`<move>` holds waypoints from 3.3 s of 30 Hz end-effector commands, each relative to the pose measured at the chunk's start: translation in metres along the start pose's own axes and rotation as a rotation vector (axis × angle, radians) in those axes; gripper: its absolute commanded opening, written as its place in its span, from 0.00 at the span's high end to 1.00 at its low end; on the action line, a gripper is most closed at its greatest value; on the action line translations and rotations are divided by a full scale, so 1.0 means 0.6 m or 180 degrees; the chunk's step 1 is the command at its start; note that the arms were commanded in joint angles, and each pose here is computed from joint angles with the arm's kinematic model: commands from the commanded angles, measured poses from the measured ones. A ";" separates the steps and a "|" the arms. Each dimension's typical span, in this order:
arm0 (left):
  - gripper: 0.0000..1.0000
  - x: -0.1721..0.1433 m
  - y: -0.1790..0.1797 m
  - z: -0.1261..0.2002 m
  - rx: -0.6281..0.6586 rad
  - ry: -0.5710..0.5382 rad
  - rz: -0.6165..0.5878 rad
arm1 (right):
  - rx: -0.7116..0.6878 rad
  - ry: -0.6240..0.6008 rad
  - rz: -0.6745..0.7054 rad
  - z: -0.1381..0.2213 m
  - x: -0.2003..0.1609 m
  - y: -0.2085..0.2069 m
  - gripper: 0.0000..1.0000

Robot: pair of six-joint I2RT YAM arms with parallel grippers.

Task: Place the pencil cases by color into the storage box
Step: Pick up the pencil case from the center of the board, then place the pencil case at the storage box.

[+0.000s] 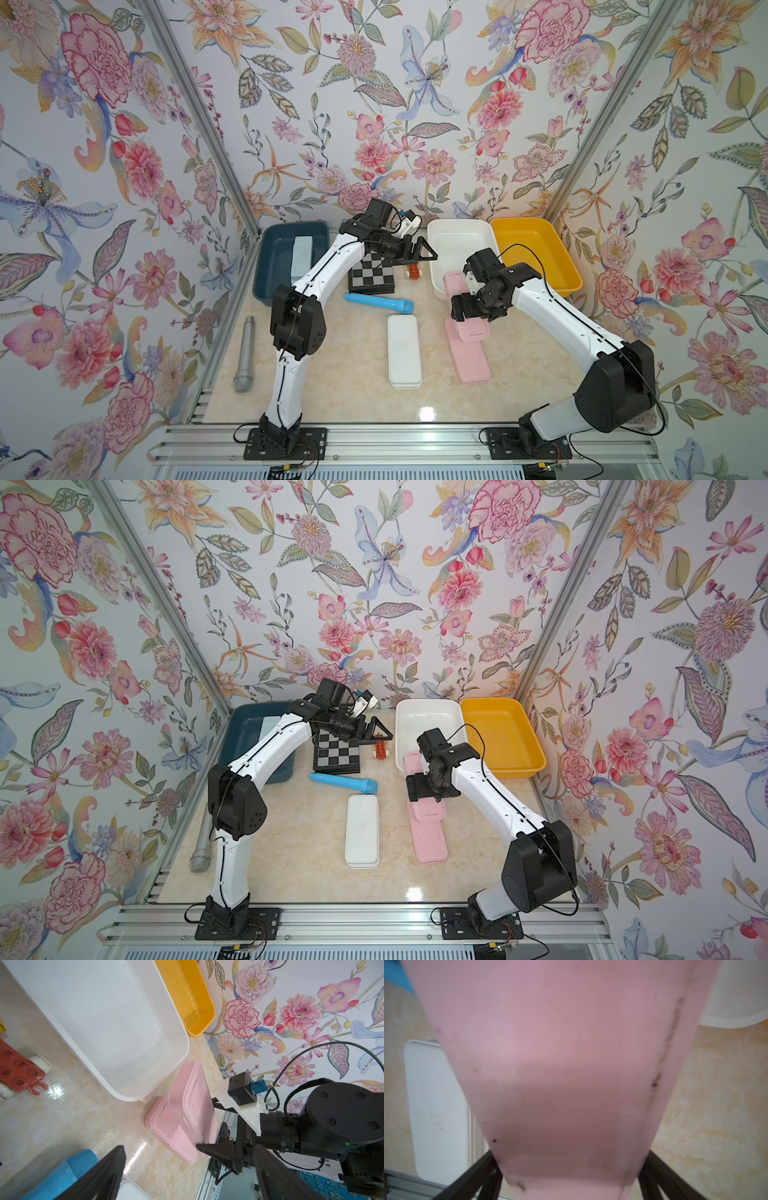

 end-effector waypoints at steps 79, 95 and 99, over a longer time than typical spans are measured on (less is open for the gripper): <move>0.62 0.103 0.053 -0.186 -0.0476 -0.0301 0.0274 | -0.0101 -0.0980 -0.0422 0.034 0.069 -0.068 0.00; 0.63 0.150 0.073 -0.173 -0.0534 -0.0775 0.0250 | -0.0139 -0.1071 -0.0618 0.036 0.037 -0.083 0.00; 0.63 0.159 0.085 -0.174 -0.0510 -0.0919 0.0283 | -0.0141 -0.1151 -0.0660 0.048 0.018 -0.081 0.00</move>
Point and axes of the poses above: each gripper's point midway between its finger pads, its own z axis back along the fingers, its own y axis along the line the jaws close on, x = y × z, the point moved 10 cm from there along z, back along the fingers, and after that the axes turned 9 degrees about z, right-handed, at the moved point
